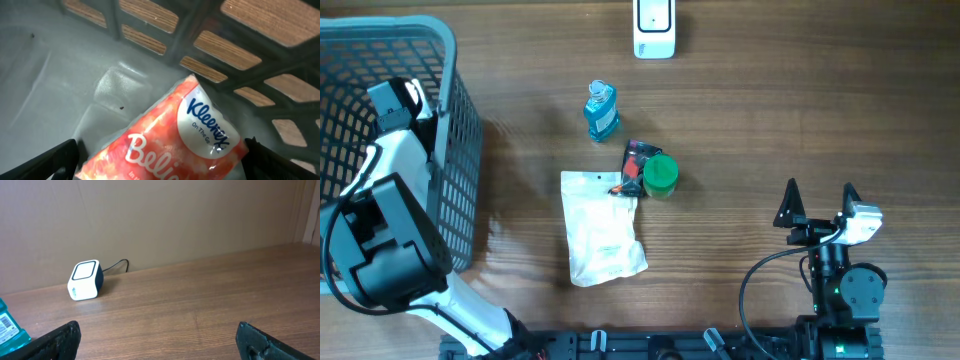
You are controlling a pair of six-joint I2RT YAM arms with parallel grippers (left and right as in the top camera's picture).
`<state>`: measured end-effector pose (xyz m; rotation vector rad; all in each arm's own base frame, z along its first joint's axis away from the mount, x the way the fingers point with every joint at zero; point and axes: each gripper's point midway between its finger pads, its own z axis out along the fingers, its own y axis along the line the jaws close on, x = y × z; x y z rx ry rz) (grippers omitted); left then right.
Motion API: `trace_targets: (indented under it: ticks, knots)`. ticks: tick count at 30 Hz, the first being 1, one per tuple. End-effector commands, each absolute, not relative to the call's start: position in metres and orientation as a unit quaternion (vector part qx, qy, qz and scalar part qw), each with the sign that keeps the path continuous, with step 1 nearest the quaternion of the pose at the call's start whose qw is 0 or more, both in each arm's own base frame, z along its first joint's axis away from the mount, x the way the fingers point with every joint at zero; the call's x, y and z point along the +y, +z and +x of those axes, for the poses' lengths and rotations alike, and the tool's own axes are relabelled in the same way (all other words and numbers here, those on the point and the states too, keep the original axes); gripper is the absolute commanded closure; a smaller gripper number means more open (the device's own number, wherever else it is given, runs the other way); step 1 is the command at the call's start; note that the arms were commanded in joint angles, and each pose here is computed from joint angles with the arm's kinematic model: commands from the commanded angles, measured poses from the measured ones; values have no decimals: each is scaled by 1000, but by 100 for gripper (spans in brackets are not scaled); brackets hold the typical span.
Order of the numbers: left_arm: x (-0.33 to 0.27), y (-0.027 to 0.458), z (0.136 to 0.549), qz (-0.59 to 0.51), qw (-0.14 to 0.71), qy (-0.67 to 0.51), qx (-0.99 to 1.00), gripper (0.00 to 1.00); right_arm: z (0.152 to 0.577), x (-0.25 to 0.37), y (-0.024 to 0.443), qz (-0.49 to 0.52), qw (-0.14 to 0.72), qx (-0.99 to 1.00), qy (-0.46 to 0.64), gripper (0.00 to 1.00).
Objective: Scan the item barcode
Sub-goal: 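Grasp the red-and-white Kleenex tissue pack with the left gripper, then lift the tissue pack out and drop it on the table right of the jar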
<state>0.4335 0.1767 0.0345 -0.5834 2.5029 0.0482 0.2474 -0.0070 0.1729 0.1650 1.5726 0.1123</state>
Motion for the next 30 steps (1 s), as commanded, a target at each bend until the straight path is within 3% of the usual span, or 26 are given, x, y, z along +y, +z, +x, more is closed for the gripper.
trace_targets:
  ticks: [1, 4, 14, 20, 24, 30]
  knots:
    - [163, 15, 428, -185, 257, 6, 949, 0, 247, -3, 175, 61, 706, 704, 52, 0]
    - [162, 12, 426, -208, 251, -1, 946, 0, 247, -3, 175, 61, 706, 704, 52, 0]
    - [162, 10, 427, -216, 250, -3, 944, 46, 247, -3, 175, 60, 706, 704, 51, 0]
    - [164, 13, 431, -215, 259, -1, 941, 57, 247, -3, 175, 61, 706, 704, 52, 0]
    - [166, 32, 433, -214, 277, 4, 937, 75, 247, -3, 175, 60, 706, 704, 51, 0]
    - [179, 102, 425, -222, 329, 55, 916, 78, 247, -3, 175, 61, 706, 704, 52, 0]
